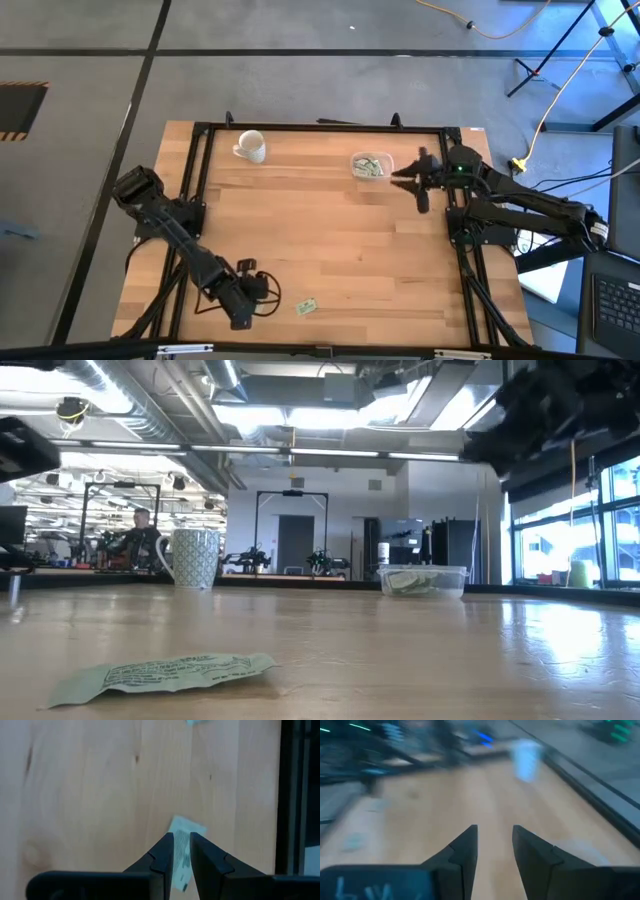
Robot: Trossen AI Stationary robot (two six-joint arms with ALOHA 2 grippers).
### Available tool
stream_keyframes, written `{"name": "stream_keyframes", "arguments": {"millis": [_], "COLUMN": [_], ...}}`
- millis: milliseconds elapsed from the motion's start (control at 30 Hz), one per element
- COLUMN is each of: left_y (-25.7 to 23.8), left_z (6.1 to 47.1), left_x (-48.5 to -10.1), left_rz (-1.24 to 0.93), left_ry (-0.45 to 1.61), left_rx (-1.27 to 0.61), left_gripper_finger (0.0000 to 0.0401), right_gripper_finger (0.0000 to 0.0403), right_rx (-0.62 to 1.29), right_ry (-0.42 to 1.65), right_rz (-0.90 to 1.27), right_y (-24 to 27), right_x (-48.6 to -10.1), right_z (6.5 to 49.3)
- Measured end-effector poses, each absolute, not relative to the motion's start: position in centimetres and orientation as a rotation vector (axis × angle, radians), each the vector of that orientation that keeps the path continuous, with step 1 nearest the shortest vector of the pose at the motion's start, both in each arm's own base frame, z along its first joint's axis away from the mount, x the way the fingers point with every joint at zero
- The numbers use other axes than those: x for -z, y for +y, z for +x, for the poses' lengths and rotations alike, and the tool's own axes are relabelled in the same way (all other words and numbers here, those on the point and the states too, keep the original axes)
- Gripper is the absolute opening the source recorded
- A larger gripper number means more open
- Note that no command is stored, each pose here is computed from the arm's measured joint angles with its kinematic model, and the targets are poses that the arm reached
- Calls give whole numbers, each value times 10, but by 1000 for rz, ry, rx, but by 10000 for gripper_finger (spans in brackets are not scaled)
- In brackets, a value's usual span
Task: Pick and place items into bin
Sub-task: Put the stevia packet into the transparent bin
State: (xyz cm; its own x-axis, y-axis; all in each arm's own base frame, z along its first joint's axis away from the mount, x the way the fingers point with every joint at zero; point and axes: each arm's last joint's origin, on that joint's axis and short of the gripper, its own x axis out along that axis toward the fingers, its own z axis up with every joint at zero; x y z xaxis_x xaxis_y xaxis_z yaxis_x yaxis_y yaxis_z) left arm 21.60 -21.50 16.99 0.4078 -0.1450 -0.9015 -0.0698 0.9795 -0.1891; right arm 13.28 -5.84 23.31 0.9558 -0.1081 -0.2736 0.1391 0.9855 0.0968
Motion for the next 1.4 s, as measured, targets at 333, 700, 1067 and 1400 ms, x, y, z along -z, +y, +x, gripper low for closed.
{"name": "stream_keyframes", "arguments": {"millis": [333,700,1067,1400], "left_y": [-217,-227,-231,-230], "left_z": [210,216,216,215], "left_x": [-166,-133,-121,-120], "left_rz": [-132,-30,-48,-10], "left_ry": [1137,1220,1228,1218], "left_rx": [80,160,81,87], "left_gripper_finger": [56,56,56,53], "right_gripper_finger": [126,126,126,126], "right_rx": [-64,-122,-139,-316], "right_ry": [125,163,255,417], "right_rz": [-7,-81,-181,-270], "right_y": [-37,5,74,161], "right_x": [-242,-223,-217,-196], "right_z": [167,202,242,309]}}
